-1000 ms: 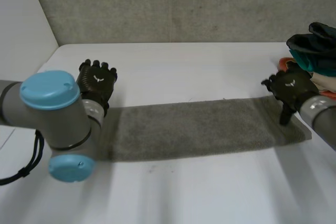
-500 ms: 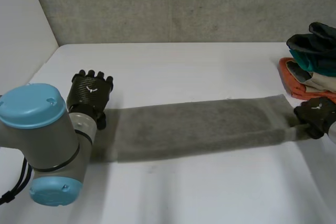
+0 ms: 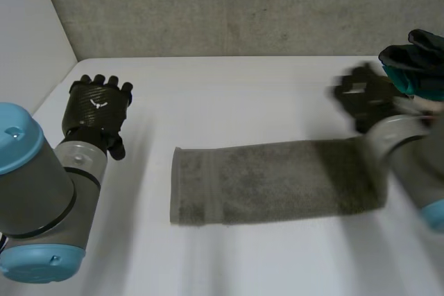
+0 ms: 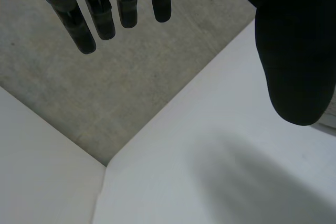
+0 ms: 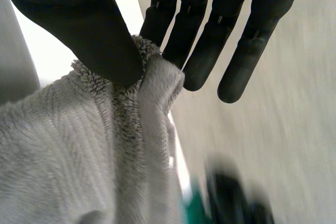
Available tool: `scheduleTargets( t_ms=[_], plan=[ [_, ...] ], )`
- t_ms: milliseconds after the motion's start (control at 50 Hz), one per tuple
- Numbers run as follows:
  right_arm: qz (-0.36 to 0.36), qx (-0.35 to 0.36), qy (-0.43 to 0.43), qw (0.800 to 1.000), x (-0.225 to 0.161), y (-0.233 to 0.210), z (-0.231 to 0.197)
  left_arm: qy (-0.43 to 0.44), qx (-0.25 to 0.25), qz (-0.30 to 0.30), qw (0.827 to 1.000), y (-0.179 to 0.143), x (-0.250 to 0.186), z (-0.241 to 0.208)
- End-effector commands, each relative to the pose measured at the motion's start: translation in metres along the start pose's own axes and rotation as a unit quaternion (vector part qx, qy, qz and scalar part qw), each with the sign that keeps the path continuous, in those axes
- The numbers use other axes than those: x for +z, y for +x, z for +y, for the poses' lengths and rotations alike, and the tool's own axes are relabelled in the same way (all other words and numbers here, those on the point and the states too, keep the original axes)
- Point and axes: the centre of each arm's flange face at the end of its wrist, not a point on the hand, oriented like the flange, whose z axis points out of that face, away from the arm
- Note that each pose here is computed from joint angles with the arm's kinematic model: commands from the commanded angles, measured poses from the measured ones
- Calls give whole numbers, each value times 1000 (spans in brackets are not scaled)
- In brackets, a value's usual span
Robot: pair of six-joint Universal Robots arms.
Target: Fold the laundry.
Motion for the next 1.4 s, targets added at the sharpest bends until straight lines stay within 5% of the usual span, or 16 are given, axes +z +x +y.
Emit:
scheduleTargets(
  t_ms=[20,160,320,440,580,820,940,1020,1200,1320,1400],
  plan=[
    [-175,-11,217,960,-44,-123,-96,6,-2,-3,1000,-4,-6,-4],
    [-264,-43,246,932,-71,-189,-97,3,0,4,1000,0,-9,-1],
    [-252,-26,223,941,-71,-182,-95,15,-4,11,1000,6,-9,-7],
    [-186,127,123,967,-53,-113,-74,40,-10,44,998,27,-10,-19],
    [-203,253,-29,946,-58,-92,-23,51,-8,72,996,47,-16,-24],
    [-160,124,-165,965,-51,-79,60,48,-5,88,995,58,-21,-22],
    [-60,82,-114,988,-28,-59,49,49,-6,86,995,55,-25,-23],
    [-33,48,-11,998,-28,-53,-7,62,-12,77,995,46,-28,-32],
    [-183,3,155,971,-73,-154,-97,62,-14,69,996,35,-39,-32],
    [-238,-3,151,960,-82,-187,-88,47,-9,70,996,35,-39,-21],
    [-236,65,143,959,-81,-174,-93,50,-11,69,996,35,-38,-23]
  ],
)
